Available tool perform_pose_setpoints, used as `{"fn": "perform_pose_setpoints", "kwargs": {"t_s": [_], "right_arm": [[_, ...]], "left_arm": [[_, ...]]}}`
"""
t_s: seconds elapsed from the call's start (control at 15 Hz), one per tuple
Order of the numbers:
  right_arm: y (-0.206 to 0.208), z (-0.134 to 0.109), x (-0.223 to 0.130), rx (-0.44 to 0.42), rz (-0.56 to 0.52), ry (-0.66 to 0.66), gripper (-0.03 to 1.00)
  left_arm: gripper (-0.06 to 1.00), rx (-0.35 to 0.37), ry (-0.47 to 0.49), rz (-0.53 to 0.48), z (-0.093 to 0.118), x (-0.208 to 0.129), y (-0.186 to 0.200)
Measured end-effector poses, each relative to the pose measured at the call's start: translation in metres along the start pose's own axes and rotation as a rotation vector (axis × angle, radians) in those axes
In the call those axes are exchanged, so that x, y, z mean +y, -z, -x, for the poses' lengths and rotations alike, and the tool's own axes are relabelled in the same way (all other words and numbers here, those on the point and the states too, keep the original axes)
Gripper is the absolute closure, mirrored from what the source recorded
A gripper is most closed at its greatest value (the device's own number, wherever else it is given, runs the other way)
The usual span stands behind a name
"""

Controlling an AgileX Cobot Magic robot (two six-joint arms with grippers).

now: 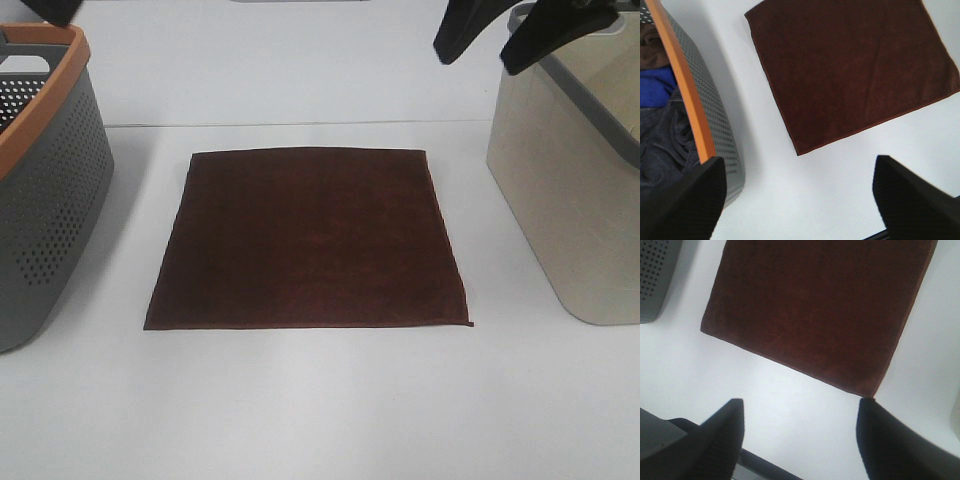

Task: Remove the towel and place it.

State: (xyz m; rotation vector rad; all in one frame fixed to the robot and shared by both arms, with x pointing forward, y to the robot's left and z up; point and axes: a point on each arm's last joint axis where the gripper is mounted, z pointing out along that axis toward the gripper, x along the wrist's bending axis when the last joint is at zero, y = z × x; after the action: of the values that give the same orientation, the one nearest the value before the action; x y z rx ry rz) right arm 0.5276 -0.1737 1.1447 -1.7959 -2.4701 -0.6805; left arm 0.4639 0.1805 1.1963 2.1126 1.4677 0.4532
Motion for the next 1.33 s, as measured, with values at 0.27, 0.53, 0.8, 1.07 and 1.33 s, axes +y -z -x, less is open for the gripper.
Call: {"fn": "perform_pose_setpoints", "kwargs": {"t_s": [0.27,0.53,0.8,1.07,1.33], "right_arm": [[0.025,0.002,-0.073,-0.043,-0.003,0.030,0.35],[0.011,0.013,-0.164,-0.055,-0.085,0.013,0.35],[-0.004,0.028,-0.235,-0.120,-0.075,0.034,0.35],[-0.006,0.040,-0.276,-0.208,0.134,0.091,0.35],[0.009,0.041,-0.296,-0.233,0.340,0.128,0.35]], "left_arm": [[0.18,-0.004,0.048,0.022,-0.014,-0.083,0.036],[0.18,0.007,0.066,-0.041,-0.028,-0.184,0.023],[0.18,-0.008,0.079,0.034,-0.037,-0.260,0.011],[0.18,-0.042,-0.030,0.291,-0.039,-0.272,0.022],[0.18,-0.038,-0.125,0.311,-0.038,-0.273,0.021]]}}
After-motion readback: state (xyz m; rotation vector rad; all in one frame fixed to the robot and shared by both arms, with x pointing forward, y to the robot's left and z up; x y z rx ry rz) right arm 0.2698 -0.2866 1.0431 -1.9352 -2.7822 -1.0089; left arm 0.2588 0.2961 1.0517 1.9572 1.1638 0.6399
